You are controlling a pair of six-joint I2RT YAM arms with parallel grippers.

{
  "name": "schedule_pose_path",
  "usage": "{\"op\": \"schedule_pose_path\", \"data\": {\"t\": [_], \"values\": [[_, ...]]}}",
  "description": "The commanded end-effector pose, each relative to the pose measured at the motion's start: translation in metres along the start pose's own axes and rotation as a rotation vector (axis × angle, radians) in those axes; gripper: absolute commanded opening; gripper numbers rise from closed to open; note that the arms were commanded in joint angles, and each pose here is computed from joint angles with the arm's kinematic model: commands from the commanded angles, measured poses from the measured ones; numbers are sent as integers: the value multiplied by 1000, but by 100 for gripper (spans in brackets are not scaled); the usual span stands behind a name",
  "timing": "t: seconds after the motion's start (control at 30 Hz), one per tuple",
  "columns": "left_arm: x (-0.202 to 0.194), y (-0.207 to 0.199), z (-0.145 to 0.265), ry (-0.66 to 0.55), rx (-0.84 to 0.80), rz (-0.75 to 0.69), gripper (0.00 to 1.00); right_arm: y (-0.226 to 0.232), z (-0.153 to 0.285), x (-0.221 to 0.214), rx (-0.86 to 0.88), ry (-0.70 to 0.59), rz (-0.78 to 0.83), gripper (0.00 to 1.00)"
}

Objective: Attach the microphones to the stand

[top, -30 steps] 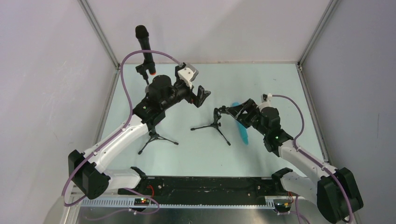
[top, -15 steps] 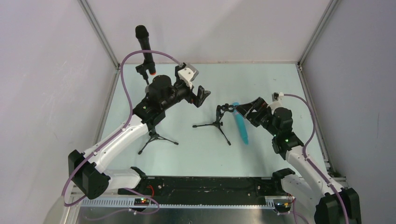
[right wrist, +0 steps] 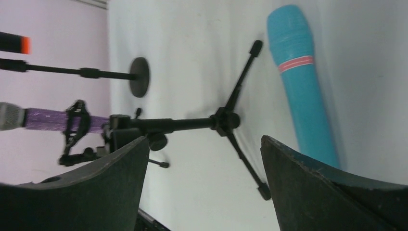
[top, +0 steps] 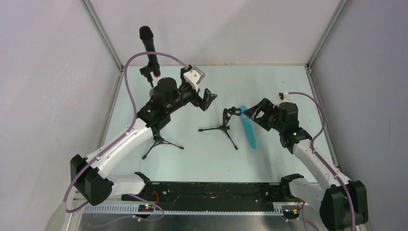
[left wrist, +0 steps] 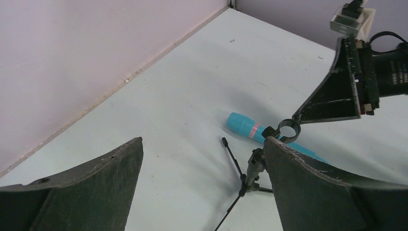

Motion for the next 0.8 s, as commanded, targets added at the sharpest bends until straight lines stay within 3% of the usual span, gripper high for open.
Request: {"op": "schedule_pose_path", "data": {"t": [0.0,0.27,0.5,0.77], "values": [[9,-1,3,-37,9,-33,98,-11,-4,15,-154,12,136,89],[10,-1,4,-40,12,-38,98,-34,-40,18,-338,175,275,88],[9,-2,4,-39,10,-40,98,-39,-77,2,-396,324,347,80],[10,-1,5,-41,13,-45,98,-67,-104,-9,-592,387,434,74]]}}
Point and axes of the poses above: each gripper's point midway between its finger pads, its own z axis back along the fingers, its own y axis along the line the jaws close on, x = y × z, the point moved 5 cm from there along z, back along the fingers
